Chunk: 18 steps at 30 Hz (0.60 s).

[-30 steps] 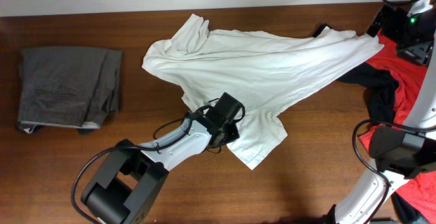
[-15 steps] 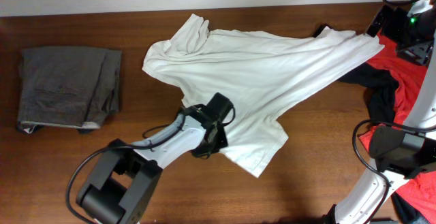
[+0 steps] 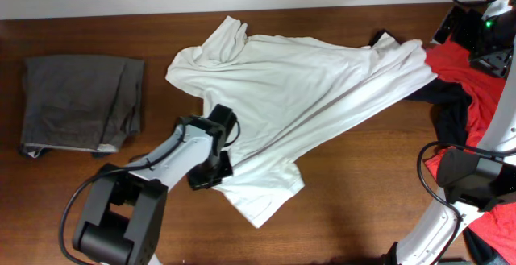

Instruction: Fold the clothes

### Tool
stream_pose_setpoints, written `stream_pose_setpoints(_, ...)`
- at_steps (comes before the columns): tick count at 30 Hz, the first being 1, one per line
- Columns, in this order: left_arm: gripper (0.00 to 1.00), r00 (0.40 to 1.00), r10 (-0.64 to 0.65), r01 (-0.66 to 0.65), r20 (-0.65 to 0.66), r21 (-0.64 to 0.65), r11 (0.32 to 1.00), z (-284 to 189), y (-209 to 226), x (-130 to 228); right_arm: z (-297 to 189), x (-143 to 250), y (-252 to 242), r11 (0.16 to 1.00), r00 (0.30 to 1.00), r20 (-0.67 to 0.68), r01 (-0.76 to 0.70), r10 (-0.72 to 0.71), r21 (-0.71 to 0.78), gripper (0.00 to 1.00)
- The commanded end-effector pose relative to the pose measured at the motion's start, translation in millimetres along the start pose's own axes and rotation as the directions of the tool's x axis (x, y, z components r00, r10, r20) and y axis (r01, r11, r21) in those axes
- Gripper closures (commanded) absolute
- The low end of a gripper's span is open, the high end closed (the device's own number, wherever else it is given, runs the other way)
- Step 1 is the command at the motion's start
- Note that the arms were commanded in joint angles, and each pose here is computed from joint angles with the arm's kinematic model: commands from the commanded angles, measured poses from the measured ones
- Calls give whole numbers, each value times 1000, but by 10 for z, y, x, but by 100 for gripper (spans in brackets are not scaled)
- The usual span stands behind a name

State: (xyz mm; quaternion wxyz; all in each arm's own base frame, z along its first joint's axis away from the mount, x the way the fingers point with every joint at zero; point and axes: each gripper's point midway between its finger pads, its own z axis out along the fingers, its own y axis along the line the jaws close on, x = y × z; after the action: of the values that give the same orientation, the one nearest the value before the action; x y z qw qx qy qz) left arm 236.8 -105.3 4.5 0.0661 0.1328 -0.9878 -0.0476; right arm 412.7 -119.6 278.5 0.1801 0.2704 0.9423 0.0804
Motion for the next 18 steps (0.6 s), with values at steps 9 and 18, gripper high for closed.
stream_pose_setpoints(9, 99, 1000, -20, 19, -13, -122, 992, -36, 496, -49, 16, 17, -11, 1000, 1000, -9, -5, 5, 8, 1)
stream_pose_setpoints(18, 96, 998, -51, 44, -47, -134, 990, -39, 664, -52, 16, 17, -11, 1000, 1000, -9, -5, 5, 8, 1)
